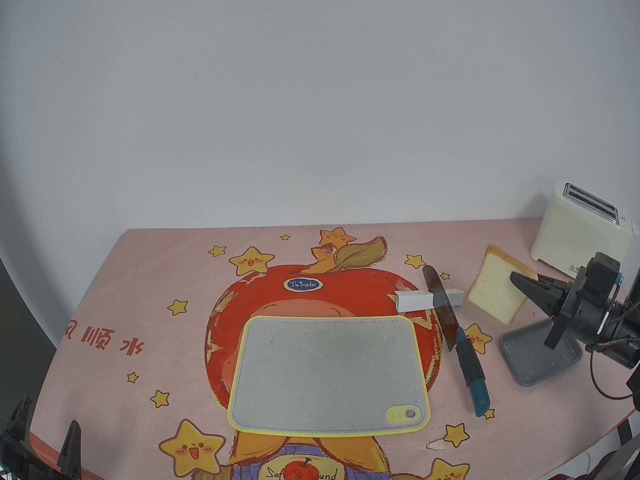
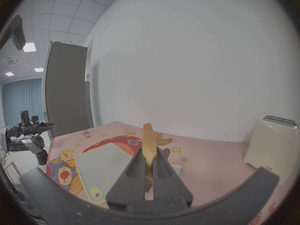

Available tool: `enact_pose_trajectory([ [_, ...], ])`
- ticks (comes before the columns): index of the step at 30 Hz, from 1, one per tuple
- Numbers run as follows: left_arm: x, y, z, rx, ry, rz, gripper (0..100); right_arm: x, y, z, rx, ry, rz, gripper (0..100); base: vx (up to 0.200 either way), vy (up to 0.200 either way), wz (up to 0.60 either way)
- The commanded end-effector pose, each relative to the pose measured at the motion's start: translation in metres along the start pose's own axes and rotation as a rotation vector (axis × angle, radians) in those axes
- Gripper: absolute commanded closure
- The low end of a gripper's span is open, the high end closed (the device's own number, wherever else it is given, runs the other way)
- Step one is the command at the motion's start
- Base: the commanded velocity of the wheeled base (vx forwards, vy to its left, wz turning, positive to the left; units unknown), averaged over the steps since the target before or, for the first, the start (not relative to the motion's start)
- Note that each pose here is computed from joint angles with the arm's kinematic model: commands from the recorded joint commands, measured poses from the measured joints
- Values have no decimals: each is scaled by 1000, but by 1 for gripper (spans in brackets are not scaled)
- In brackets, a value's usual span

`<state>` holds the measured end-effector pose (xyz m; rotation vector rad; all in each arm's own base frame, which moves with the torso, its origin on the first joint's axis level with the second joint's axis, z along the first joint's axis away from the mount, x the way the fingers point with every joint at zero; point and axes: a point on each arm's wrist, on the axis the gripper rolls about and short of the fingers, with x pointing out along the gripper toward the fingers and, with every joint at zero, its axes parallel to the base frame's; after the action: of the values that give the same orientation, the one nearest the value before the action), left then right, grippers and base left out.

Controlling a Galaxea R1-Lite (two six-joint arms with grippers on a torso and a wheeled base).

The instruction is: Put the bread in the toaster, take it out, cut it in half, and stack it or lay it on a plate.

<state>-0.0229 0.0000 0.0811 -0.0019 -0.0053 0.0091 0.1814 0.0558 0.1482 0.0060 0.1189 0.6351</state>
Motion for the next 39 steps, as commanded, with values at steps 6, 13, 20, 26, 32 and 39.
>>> enact_pose_trajectory([
  [6,0,0,-5,0,4,0,0,0,0,0,0,0,1,100,-33,0,0],
  [13,0,0,-5,-1,5,2,0,0,0,0,0,0,1,100,0,0,0],
  [20,0,0,-5,0,5,2,0,0,0,-1,1,3,1,100,-171,0,0],
  [26,0,0,-5,-3,4,2,0,0,0,-1,1,3,1,100,0,33,0],
  [32,0,0,-5,-1,4,2,0,1,1,-1,1,4,8,100,0,200,0],
  [39,0,0,-5,-1,4,2,0,0,2,-1,2,7,10,100,0,57,0],
])
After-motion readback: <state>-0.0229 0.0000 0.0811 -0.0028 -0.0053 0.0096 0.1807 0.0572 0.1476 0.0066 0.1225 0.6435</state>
